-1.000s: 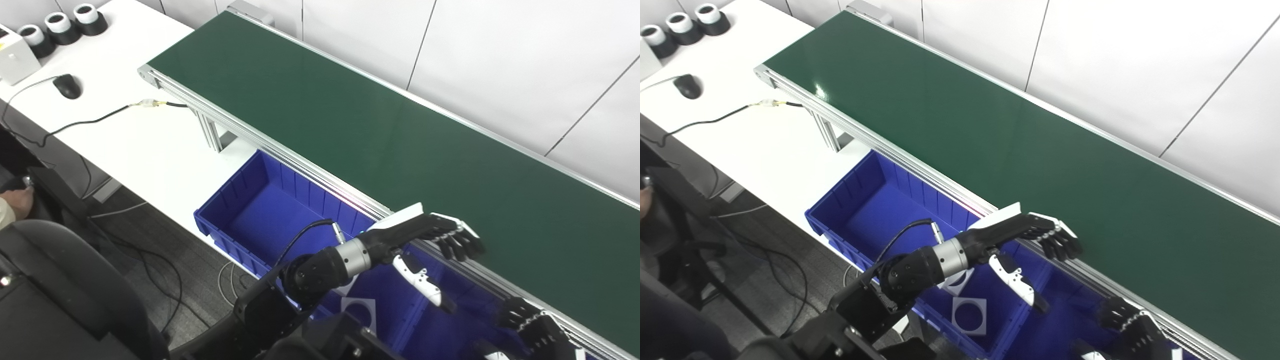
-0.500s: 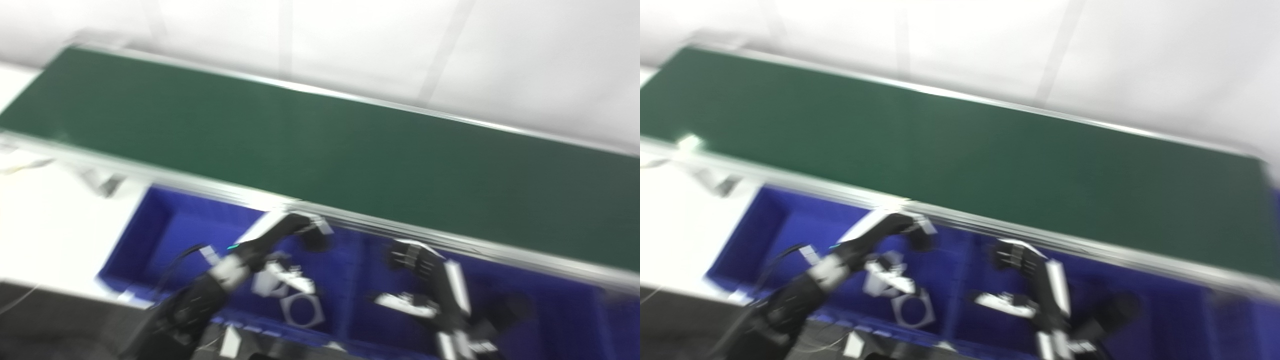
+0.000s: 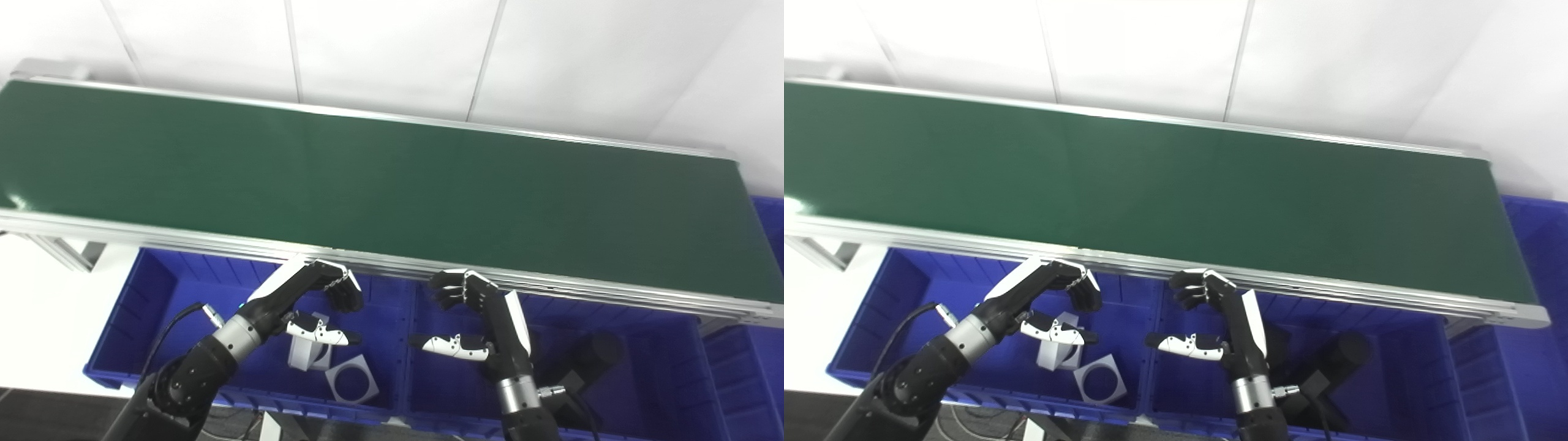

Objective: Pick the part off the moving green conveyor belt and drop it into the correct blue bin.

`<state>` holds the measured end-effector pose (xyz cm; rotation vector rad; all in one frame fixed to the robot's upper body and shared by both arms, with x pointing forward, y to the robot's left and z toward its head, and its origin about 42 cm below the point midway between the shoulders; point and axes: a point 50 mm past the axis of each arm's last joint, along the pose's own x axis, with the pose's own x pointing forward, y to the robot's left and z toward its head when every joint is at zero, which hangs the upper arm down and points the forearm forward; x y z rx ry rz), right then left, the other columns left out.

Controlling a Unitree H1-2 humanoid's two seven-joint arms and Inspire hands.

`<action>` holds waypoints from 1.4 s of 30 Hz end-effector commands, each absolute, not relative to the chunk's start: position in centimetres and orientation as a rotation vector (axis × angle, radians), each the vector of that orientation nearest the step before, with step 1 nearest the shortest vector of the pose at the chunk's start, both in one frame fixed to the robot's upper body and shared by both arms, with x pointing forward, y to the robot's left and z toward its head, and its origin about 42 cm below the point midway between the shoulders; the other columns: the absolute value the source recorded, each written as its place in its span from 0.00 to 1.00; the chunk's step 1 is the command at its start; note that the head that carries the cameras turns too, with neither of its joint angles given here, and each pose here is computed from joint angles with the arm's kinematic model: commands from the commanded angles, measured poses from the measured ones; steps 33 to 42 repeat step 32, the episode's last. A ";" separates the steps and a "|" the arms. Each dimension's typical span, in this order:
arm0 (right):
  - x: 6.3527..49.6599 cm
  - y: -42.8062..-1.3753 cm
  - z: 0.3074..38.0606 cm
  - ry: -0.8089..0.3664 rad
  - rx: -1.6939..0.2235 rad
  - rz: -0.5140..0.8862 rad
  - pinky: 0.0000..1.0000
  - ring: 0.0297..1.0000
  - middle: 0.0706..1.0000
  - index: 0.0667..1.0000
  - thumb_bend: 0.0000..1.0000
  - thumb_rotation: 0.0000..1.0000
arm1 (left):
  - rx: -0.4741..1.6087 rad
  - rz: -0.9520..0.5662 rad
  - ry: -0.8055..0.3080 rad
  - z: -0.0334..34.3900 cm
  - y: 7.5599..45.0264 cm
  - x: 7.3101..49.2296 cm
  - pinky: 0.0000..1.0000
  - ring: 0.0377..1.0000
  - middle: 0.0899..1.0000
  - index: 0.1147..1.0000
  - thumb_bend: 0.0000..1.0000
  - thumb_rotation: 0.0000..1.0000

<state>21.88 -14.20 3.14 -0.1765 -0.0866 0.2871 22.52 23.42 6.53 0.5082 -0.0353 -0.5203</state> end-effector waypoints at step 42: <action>20.5 -17.6 3.0 -0.098 -0.174 0.309 0.54 0.61 0.66 0.61 0.84 0.06 | 0.406 -0.478 -0.063 4.1 18.5 21.0 0.56 0.59 0.60 0.55 0.85 0.01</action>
